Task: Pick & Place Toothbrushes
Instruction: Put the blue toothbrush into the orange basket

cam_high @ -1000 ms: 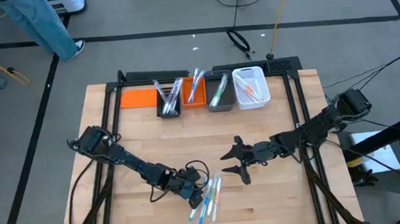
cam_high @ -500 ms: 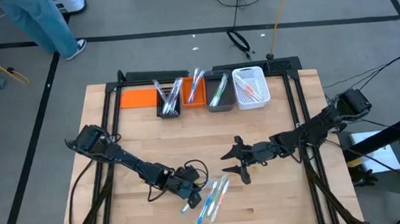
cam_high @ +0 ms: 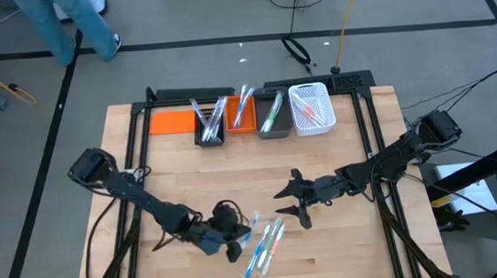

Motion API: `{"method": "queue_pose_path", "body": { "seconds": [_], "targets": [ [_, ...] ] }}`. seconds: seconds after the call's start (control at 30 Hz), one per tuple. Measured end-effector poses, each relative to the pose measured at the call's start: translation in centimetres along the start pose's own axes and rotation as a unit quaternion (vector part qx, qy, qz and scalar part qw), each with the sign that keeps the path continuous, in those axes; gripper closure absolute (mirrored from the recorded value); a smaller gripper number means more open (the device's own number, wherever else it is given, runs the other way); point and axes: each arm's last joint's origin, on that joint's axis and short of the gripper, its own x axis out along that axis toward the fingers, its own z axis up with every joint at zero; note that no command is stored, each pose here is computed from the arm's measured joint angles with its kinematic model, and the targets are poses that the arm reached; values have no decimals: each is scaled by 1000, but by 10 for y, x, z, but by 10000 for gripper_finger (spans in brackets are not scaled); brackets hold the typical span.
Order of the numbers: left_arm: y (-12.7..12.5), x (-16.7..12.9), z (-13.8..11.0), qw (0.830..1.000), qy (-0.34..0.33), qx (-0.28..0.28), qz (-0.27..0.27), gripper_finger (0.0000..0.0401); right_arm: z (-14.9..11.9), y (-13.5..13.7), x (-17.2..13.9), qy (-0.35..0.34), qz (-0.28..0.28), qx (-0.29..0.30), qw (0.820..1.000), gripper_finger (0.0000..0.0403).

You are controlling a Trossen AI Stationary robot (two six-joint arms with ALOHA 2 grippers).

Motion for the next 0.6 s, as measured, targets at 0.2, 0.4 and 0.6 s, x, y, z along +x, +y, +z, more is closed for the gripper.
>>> {"method": "queue_pose_path", "body": {
  "seconds": [0.2, 0.4, 0.6],
  "targets": [
    [-5, 0, 10, 998, -51, 25, -16, 401, 8, 4, -1, -44, 20, 16, 999, 190],
    [-2, 2, 15, 998, -52, 30, -19, 401, 6, 6, -1, -35, 22, 12, 999, 190],
    [4, 4, 4, 1000, 7, -4, -3, 401, 5, 6, -1, -32, 19, 11, 999, 190]
  ]
}}
